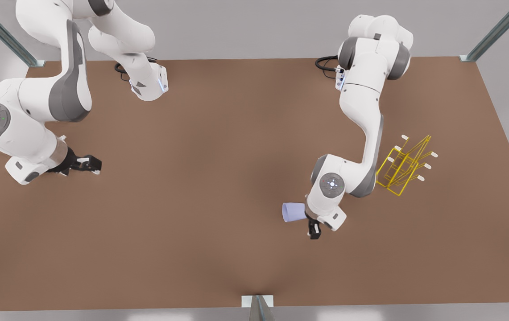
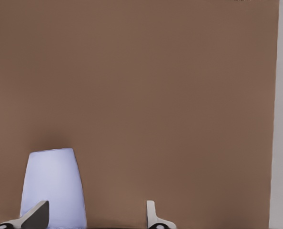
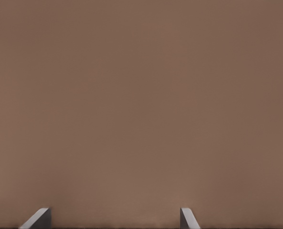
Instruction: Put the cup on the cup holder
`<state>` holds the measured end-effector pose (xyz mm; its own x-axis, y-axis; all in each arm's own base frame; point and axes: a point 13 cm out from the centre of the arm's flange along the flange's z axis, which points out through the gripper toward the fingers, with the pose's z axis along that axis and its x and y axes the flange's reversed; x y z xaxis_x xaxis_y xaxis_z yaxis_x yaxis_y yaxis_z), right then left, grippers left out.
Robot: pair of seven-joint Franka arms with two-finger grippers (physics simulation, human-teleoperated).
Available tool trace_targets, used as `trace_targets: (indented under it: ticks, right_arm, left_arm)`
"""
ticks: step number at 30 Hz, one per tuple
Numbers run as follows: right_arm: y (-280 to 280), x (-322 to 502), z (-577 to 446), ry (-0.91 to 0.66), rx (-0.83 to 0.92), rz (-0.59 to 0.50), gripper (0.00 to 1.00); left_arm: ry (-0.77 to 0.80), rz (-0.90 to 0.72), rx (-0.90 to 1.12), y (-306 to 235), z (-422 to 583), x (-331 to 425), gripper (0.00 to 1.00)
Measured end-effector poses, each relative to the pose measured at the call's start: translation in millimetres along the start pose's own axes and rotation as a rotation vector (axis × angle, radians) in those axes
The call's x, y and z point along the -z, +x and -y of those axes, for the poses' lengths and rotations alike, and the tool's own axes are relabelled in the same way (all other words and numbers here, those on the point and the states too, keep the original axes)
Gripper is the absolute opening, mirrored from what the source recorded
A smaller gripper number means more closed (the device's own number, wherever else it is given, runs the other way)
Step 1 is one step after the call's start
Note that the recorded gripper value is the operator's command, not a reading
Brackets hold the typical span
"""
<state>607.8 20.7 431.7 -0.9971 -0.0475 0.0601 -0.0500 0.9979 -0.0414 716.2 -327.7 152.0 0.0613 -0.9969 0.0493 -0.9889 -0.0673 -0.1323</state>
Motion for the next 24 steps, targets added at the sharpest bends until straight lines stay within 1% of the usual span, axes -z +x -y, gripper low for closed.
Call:
trace_targets:
  ticks: [2, 5, 12, 24]
  right_arm:
    - [0.8, 2.2, -1.9, 0.001, 0.0, 0.002, 1.0]
    - [-2.5, -2.1, 7.0, -0.002, -0.019, -0.007, 1.0]
    - [-14.3, 2.9, -0.2, -0.008, -0.016, 0.009, 1.0]
    - [-12.3, 8.0, 2.7, -0.009, -0.032, 0.01, 1.0]
  left_arm:
    - [0.008, -0.016, 0.103, 7.7, -2.4, -5.6, 1.0]
    - [-0.025, -0.023, 0.196, 13.5, -19.1, -14.4, 1.0]
    - [-0.098, -0.024, 0.28, 6.5, -37.3, -25.9, 1.0]
    - [-0.108, -0.04, 0.106, 10.5, -38.7, -41.8, 1.0]
